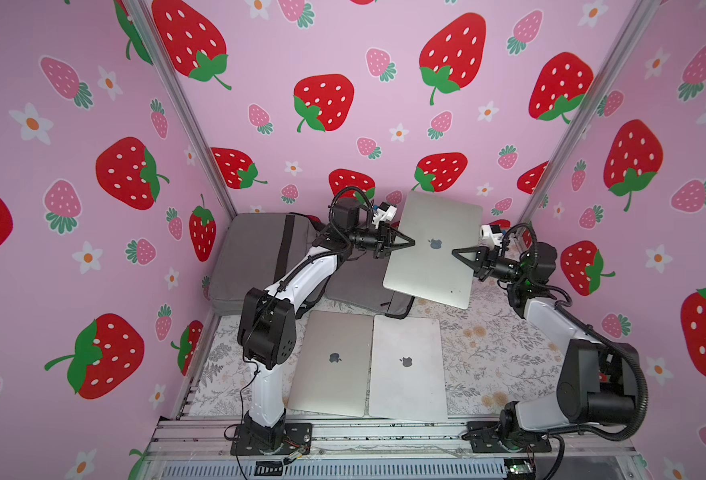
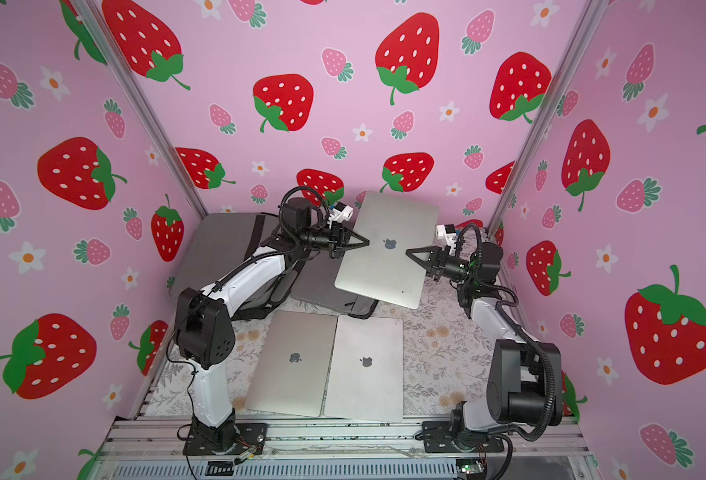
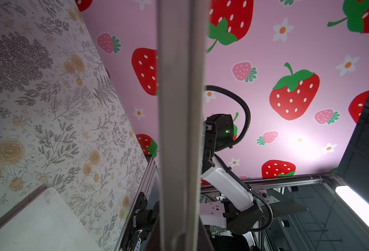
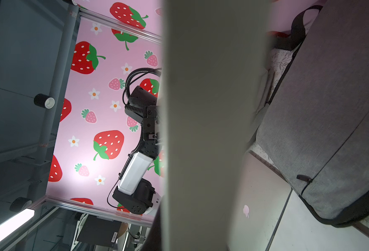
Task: Open the zippered laptop bag and take out the laptop
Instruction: Place the laptop at the center of the board.
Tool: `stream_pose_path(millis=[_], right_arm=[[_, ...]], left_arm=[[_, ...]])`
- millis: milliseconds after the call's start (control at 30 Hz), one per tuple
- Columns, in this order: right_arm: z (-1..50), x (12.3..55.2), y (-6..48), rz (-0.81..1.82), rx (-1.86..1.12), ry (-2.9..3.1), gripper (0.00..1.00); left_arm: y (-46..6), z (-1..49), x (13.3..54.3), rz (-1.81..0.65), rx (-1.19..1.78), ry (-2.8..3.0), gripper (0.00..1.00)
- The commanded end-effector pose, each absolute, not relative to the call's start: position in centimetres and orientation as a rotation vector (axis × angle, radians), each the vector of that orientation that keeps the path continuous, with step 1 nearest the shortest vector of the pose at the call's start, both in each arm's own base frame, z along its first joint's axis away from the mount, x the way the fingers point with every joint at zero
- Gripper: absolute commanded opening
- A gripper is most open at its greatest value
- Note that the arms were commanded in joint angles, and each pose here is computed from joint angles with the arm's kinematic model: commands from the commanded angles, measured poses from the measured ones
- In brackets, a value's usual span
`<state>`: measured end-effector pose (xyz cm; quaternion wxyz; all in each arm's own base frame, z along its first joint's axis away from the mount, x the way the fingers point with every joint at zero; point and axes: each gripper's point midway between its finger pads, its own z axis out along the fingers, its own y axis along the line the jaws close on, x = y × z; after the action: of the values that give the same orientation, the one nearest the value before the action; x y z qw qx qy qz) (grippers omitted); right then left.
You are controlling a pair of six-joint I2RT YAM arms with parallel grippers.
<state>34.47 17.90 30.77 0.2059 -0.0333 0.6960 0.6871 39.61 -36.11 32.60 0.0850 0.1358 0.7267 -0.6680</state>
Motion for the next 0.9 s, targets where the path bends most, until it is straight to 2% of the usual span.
stream_pose_path(millis=[0, 133, 167, 300, 533, 600, 867], right_arm=[[30.5, 33.6, 18.5, 1.872, -0.228, 1.935, 0.0], [28.4, 34.5, 17.6, 1.817, -0.143, 1.974, 0.34], [27.9, 34.6, 17.4, 1.806, -0.126, 1.983, 0.39], [26.4, 34.8, 17.1, 1.779, -0.083, 2.02, 0.51], [23.5, 35.1, 15.2, 1.647, 0.051, 2.107, 0.79], [22.2, 34.9, 14.4, 1.549, 0.101, 2.18, 0.83], [18.3, 33.2, 10.9, 1.135, 0.244, 2.434, 0.85]], left_arm=[[-35.9, 37.1, 38.8, -1.977, 0.519, 2.022, 0.0], [-35.5, 36.9, 38.6, -1.964, 0.485, 2.033, 0.0], [-35.4, 36.9, 38.5, -1.956, 0.475, 2.032, 0.0], [-35.1, 36.5, 38.3, -1.935, 0.421, 2.022, 0.0], [-34.9, 34.3, 37.1, -1.888, 0.327, 2.044, 0.0], [-34.9, 33.1, 36.6, -1.875, 0.292, 2.053, 0.0], [-36.9, 29.6, 33.0, -1.848, 0.197, 2.026, 0.0]])
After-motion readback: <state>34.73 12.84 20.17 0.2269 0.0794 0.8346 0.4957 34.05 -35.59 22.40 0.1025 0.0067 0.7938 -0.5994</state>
